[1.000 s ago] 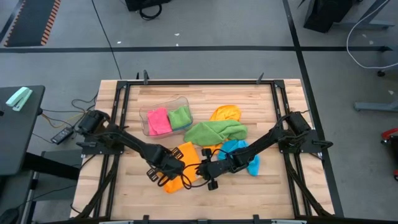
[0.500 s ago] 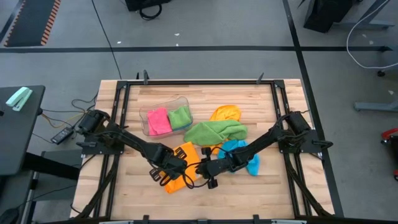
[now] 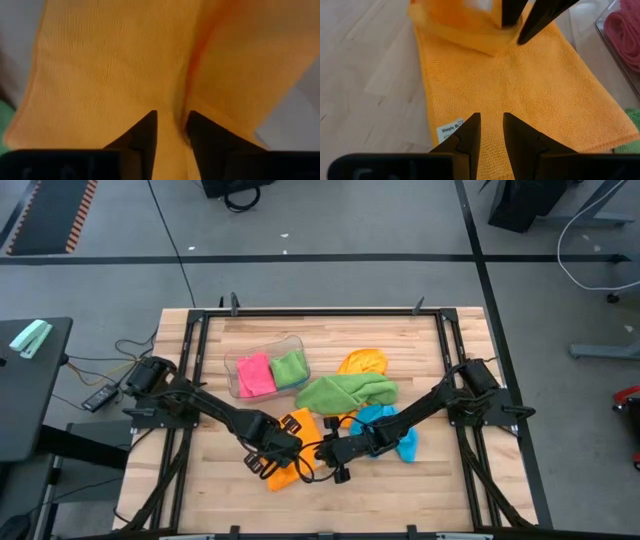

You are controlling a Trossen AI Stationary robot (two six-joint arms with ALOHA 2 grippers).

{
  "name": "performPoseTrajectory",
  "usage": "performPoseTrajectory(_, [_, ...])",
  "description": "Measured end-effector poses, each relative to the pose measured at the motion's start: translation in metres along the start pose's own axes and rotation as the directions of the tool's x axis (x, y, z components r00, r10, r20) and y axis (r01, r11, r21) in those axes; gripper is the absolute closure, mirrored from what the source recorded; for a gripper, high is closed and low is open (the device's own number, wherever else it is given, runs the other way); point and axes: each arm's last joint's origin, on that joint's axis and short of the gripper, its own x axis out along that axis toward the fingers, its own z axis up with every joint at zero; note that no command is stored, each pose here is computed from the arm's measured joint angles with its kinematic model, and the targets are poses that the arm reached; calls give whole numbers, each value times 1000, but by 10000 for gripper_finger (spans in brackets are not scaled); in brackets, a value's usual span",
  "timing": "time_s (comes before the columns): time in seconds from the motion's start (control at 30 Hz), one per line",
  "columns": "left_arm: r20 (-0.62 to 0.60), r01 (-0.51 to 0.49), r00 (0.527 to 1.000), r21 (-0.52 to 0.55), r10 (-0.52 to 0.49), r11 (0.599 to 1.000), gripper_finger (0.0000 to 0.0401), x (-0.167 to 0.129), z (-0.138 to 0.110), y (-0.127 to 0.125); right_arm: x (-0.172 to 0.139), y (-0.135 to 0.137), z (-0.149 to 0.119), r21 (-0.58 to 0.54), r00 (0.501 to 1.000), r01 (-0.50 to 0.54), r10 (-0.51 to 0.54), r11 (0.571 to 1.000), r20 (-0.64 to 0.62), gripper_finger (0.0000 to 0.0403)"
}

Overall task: Fold microfiber towels
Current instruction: Fold the bottom yellow microfiber towel

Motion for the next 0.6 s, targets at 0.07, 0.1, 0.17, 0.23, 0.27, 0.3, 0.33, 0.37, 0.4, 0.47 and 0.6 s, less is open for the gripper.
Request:
performPoseTrajectory(0.07, [-48, 15, 999, -30, -17, 999, 262, -10, 1, 1, 0, 0, 0, 0, 1000, 0, 0, 1000, -1, 311])
performPoseTrajectory(0.1, [-63, 18, 998, -61, -22, 998, 258, -15, 2, 2, 0, 0, 0, 1, 1000, 0, 0, 1000, -3, 311])
performPoseTrajectory(0.17, [-91, 25, 995, -143, -38, 989, 252, -23, 3, 4, 0, 0, 0, 1, 1000, 0, 0, 1000, -4, 311])
performPoseTrajectory(0.23, [-110, 34, 992, -244, -62, 969, 251, -28, 3, 4, 0, 0, 0, 1, 1000, 0, 0, 1000, -4, 311])
performPoseTrajectory(0.27, [-111, 40, 991, -301, -77, 953, 253, -29, 2, 4, 0, 0, 0, -1, 1000, 0, 0, 1000, -4, 311])
performPoseTrajectory(0.3, [-117, 43, 989, -359, -90, 932, 255, -28, 1, 3, 0, 0, 0, -2, 1000, 0, 0, 1000, -4, 311])
performPoseTrajectory(0.33, [-121, 47, 987, -415, -107, 909, 257, -27, 0, 1, 0, 0, 0, -2, 1000, 0, 0, 1000, -4, 311])
performPoseTrajectory(0.37, [-127, 53, 984, -467, -126, 883, 260, -25, -1, -2, 0, 0, 0, -2, 1000, 0, 0, 1000, -5, 311])
performPoseTrajectory(0.4, [-130, 58, 981, -513, -144, 857, 262, -23, -3, -4, 0, 0, 0, -2, 1000, 0, 0, 1000, -5, 311])
performPoseTrajectory(0.47, [-132, 83, 973, -567, -190, 819, 264, -20, -5, -10, 0, 0, 0, -2, 1000, 0, 0, 1000, -5, 311])
performPoseTrajectory(0.6, [-161, 101, 961, -555, -226, 826, 264, -22, -3, -24, 0, 0, 0, -2, 1000, 0, 0, 1000, -4, 311])
